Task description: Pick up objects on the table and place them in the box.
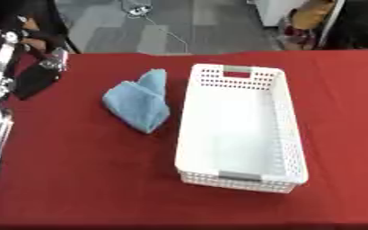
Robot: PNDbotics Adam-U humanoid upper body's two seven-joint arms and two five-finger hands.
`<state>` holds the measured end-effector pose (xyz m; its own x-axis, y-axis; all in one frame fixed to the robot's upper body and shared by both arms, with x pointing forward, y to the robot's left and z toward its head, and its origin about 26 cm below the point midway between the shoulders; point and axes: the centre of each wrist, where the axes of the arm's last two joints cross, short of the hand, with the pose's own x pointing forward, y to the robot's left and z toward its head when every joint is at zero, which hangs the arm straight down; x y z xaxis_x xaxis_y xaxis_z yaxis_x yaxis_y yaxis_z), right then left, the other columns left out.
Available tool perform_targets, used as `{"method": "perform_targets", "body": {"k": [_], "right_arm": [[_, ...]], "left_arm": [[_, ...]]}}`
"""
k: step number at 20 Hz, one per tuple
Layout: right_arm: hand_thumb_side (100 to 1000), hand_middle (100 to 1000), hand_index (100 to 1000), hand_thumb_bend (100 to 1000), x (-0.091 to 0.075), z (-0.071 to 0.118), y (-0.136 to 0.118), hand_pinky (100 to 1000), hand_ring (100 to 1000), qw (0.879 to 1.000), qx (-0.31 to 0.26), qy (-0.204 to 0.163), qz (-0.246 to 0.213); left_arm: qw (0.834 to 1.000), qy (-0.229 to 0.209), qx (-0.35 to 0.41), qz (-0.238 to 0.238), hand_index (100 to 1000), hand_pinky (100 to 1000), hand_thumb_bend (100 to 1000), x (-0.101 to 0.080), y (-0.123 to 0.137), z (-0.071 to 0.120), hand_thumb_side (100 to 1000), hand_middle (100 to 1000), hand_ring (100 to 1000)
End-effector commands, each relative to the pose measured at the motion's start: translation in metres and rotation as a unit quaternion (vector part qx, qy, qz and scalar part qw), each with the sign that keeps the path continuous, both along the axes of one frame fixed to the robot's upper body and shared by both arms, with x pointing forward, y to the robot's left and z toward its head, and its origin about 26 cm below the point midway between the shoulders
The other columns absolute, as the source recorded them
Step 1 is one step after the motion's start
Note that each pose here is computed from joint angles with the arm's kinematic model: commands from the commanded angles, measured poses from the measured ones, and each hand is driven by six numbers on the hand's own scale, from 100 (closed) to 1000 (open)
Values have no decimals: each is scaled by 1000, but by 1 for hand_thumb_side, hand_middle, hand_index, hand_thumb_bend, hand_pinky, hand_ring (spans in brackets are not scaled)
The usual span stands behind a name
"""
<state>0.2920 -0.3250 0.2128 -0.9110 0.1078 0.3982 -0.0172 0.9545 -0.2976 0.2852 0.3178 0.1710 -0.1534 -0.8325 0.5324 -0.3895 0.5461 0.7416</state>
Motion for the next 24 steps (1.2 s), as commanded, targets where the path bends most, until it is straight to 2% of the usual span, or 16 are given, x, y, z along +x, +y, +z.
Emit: {"method": "perform_targets", "body": {"k": [1,6,7,14,15,18,24], "right_arm": [[1000,842,950,100,-3,7,-2,842,873,1000,-15,-10,-2],[1000,842,950,100,-3,6,-2,842,873,1000,-17,-7,-2],[1000,842,950,100,-3,6,-2,842,873,1000,-17,-6,-1],[1000,842,950,100,-3,5,-1,842,874,1000,-19,-5,4],[1000,842,950,100,-3,5,-1,842,874,1000,-19,-4,4],[1000,842,950,100,-3,5,0,842,873,1000,-19,-4,6],[1000,842,951,100,-3,5,0,842,874,1000,-19,-3,9]], "left_arm": [[997,16,71,8,999,536,222,5,0,14,374,932,702],[984,68,159,-33,999,560,283,18,-7,31,377,927,718],[980,78,176,-43,999,576,304,21,-9,35,400,923,728],[949,150,253,-116,1000,607,317,47,-25,45,474,921,742],[945,158,260,-123,1000,619,326,52,-28,45,498,920,746],[934,180,279,-134,1000,633,352,70,-36,43,497,918,751],[919,216,304,-127,1000,650,390,102,-45,29,535,913,753]]}}
